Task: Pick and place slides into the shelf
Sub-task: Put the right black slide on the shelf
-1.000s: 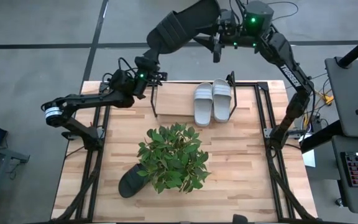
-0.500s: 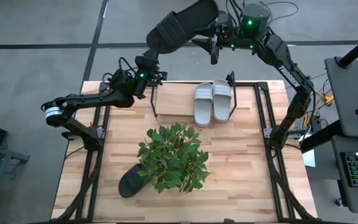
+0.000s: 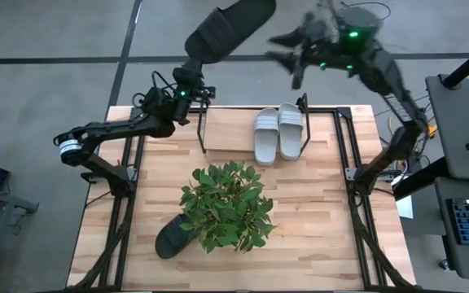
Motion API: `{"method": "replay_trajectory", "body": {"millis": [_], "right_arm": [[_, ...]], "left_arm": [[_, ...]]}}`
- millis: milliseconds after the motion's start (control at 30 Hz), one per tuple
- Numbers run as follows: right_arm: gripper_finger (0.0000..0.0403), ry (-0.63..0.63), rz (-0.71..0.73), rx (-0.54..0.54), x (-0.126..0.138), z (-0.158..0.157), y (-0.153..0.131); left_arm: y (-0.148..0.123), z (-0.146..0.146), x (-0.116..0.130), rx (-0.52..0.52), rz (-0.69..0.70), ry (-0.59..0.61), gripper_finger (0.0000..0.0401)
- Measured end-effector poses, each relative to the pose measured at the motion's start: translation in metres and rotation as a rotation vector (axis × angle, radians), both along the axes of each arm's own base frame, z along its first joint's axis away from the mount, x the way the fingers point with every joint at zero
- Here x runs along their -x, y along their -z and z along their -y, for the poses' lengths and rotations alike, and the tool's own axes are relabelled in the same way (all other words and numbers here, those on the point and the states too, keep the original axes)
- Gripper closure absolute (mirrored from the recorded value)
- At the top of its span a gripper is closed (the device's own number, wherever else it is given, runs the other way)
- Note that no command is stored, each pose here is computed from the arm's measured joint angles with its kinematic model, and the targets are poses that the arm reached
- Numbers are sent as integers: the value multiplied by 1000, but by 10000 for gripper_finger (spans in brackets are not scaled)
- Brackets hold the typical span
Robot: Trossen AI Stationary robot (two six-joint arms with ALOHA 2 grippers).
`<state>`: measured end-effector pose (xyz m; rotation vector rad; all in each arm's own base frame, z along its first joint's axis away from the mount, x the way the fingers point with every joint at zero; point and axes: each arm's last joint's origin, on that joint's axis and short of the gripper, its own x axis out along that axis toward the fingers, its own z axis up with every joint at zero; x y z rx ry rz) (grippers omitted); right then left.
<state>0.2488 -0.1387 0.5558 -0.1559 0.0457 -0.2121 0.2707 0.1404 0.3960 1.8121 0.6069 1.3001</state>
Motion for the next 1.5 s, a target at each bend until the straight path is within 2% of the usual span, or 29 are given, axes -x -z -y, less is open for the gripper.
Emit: {"method": "replay_trajectory", "body": {"millis": [67, 133, 367, 567, 700, 1167, 1500], "right_arm": [[232, 119, 3, 5, 13, -3, -6], [231, 182, -2, 1, 22, -5, -8], [200, 257, 48, -136, 38, 7, -10], [167, 194, 86, -221, 44, 26, -9], [151, 113, 132, -212, 43, 33, -13], [144, 177, 150, -239, 23, 76, 4], [148, 199, 215, -279, 28, 84, 0]], "left_arm": [[-3, 1, 3, -8, 19, 0, 376], [-5, 2, 4, -25, 33, 10, 376], [-6, 5, 2, -83, 14, 82, 376], [-6, 5, 1, -89, 8, 89, 376], [-6, 5, 1, -99, 0, 94, 376], [-8, 6, 3, -113, 23, 94, 376], [-14, 5, 10, -147, 106, 87, 376]]}}
